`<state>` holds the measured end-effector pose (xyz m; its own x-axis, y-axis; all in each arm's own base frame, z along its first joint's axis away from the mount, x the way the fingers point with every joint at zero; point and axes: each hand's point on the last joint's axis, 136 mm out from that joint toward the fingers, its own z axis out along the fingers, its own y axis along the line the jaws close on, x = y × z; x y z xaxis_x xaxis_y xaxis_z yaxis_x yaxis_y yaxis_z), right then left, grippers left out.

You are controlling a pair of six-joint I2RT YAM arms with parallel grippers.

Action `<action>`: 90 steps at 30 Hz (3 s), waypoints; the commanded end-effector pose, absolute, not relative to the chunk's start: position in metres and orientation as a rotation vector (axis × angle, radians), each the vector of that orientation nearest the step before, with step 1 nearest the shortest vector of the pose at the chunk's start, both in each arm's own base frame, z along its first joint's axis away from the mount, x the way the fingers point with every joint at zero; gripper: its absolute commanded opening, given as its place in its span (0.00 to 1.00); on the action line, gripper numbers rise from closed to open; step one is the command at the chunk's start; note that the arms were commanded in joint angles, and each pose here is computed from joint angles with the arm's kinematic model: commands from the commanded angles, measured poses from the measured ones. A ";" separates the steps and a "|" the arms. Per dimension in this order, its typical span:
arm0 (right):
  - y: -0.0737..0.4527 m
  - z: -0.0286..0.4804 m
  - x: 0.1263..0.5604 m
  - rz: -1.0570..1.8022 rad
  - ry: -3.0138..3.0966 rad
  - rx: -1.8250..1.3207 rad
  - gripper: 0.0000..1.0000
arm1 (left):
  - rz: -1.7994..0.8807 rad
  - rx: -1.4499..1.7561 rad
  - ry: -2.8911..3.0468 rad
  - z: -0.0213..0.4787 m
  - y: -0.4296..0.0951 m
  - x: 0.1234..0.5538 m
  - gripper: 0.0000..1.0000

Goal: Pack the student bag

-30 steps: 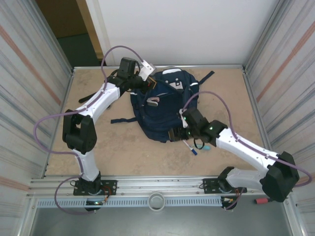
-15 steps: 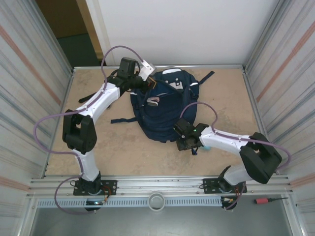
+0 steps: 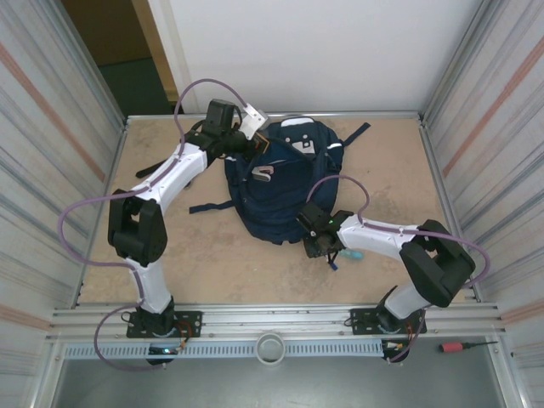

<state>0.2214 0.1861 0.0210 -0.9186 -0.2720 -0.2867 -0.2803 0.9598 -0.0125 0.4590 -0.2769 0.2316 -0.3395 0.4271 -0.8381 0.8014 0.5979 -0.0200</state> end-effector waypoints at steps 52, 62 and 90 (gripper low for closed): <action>0.254 0.176 0.428 0.858 2.152 0.454 0.11 | -0.570 0.992 1.867 0.263 -0.297 0.443 0.00; 0.247 0.148 0.440 0.762 2.179 0.502 0.39 | -0.583 0.998 1.860 0.262 -0.303 0.439 0.00; 0.188 0.139 0.301 0.642 2.454 0.007 0.87 | -0.483 0.922 1.895 0.262 -0.281 0.470 0.00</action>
<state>0.3086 0.1969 0.1760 -0.7252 0.2141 -0.6544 -0.1922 0.8497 0.4910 0.3943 -0.3445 0.2200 -0.3037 0.4658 -0.8312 0.9078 0.4062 -0.1041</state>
